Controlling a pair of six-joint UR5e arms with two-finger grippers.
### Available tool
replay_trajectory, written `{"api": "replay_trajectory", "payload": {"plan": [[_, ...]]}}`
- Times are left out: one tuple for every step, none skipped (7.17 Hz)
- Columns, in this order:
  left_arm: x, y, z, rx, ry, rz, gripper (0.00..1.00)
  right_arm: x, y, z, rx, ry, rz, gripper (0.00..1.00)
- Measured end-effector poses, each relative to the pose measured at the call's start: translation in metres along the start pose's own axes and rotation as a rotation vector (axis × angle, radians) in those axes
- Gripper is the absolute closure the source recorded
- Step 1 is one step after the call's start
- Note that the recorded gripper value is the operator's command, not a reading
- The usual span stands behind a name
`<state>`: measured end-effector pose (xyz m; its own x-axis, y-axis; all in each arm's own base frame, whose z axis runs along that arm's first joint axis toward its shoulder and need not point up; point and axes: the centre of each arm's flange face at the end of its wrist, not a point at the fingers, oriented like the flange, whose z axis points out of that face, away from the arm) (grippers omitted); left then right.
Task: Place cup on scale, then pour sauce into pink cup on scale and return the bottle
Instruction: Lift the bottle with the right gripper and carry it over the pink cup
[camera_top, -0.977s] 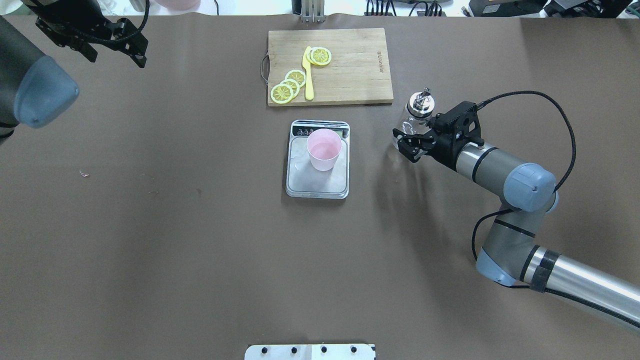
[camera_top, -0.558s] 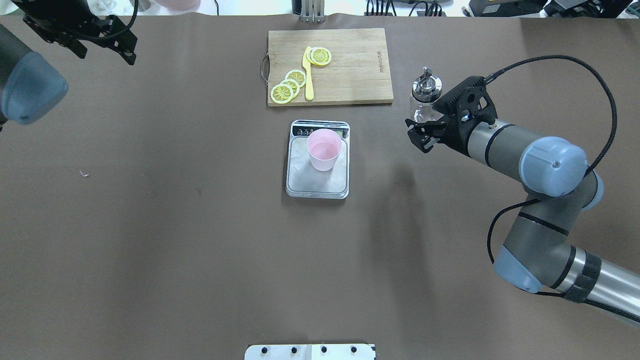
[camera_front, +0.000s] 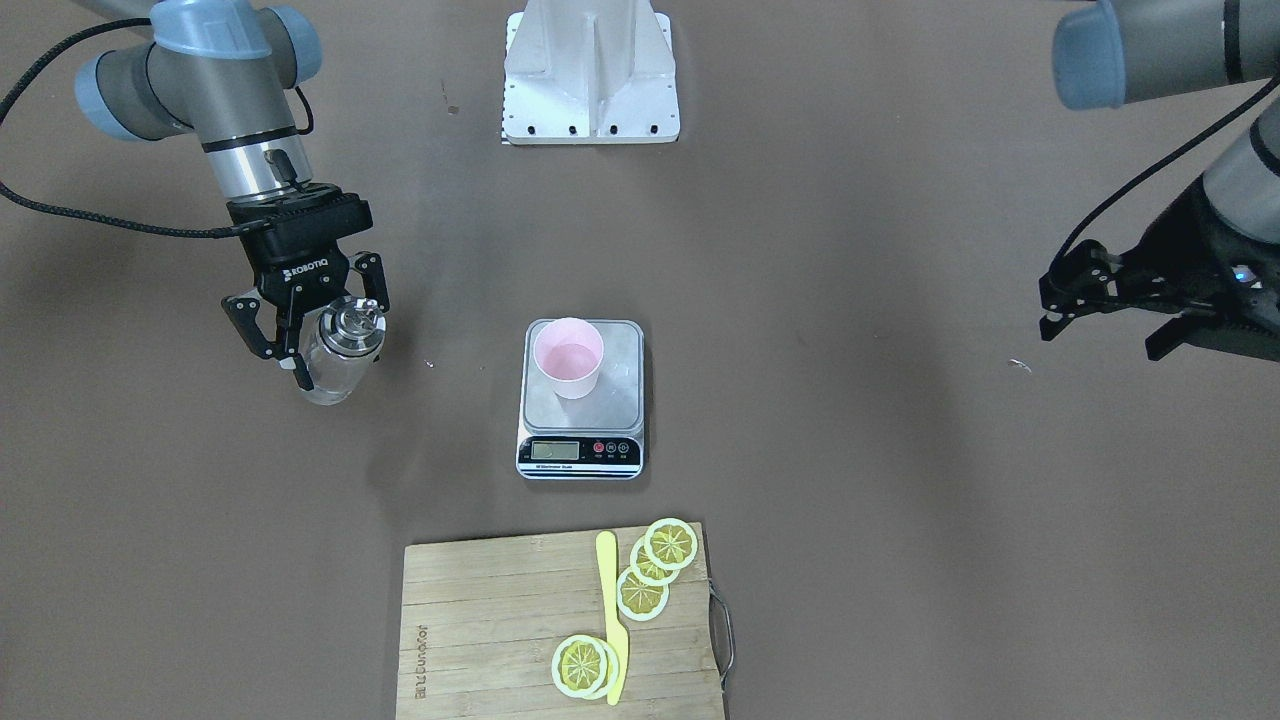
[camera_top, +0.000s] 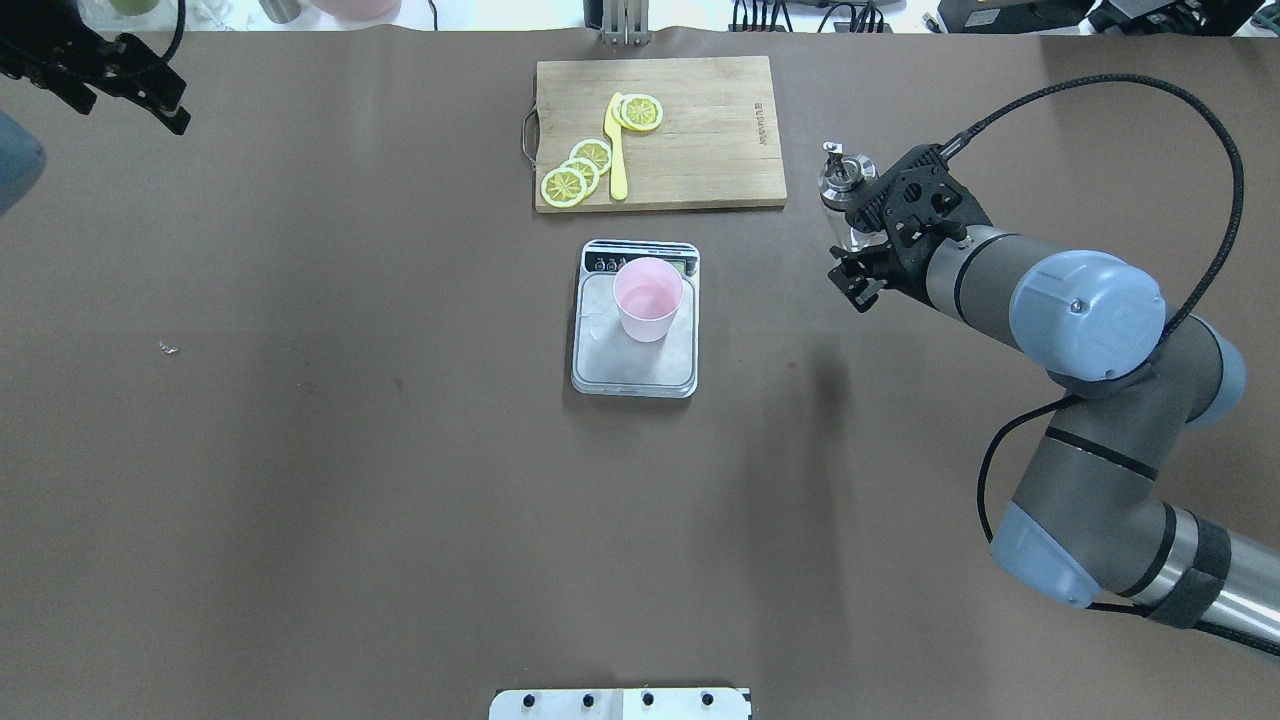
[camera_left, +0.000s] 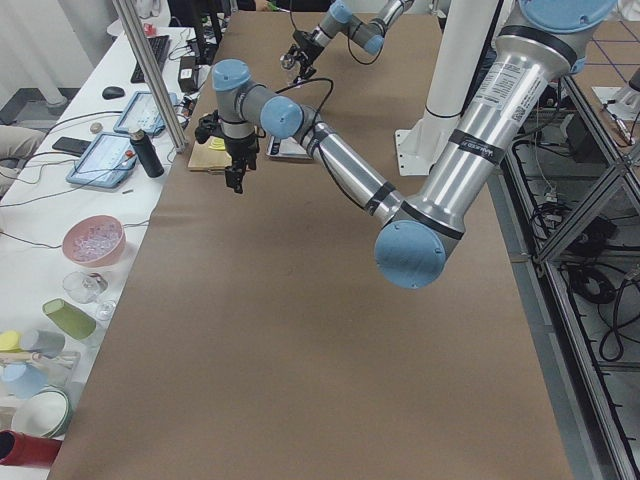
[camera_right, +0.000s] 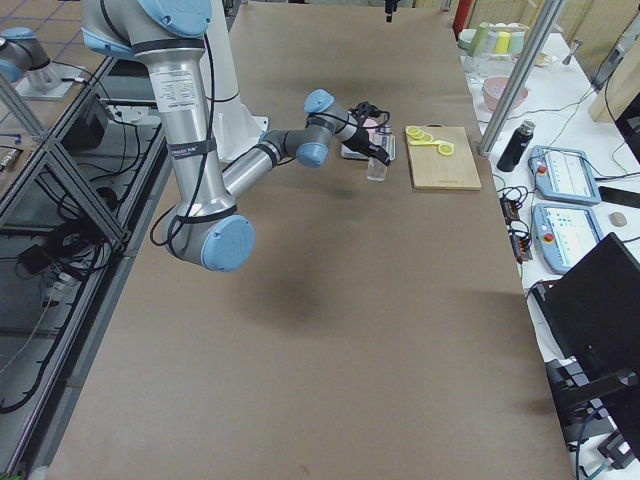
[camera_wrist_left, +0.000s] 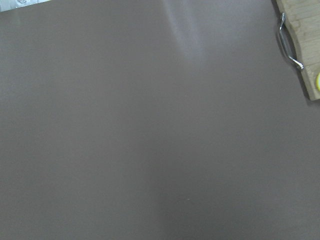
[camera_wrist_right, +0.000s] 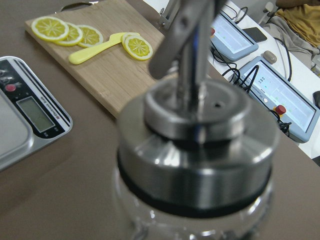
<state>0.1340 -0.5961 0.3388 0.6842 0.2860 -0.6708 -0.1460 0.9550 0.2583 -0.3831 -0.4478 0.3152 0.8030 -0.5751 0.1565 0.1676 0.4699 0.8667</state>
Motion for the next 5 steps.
{"api": "replay_trajectory", "payload": {"plan": [[-0.035, 0.015, 0.005, -0.015, -0.012, 0.034, 0.02, -0.017, -0.008, 0.002, -0.03, 0.053, -0.065, 0.83], [-0.066, 0.028, 0.01, -0.031, -0.022, 0.058, 0.02, -0.031, -0.019, 0.002, -0.061, 0.099, -0.123, 0.83], [-0.091, 0.042, 0.016, -0.05, -0.017, 0.073, 0.02, -0.044, -0.028, 0.0, -0.092, 0.14, -0.178, 0.83], [-0.111, 0.056, 0.025, -0.07, 0.002, 0.085, 0.02, -0.054, -0.035, -0.002, -0.118, 0.175, -0.236, 0.83], [-0.129, 0.068, 0.03, -0.084, 0.017, 0.097, 0.02, -0.061, -0.04, -0.007, -0.144, 0.204, -0.29, 0.83]]}}
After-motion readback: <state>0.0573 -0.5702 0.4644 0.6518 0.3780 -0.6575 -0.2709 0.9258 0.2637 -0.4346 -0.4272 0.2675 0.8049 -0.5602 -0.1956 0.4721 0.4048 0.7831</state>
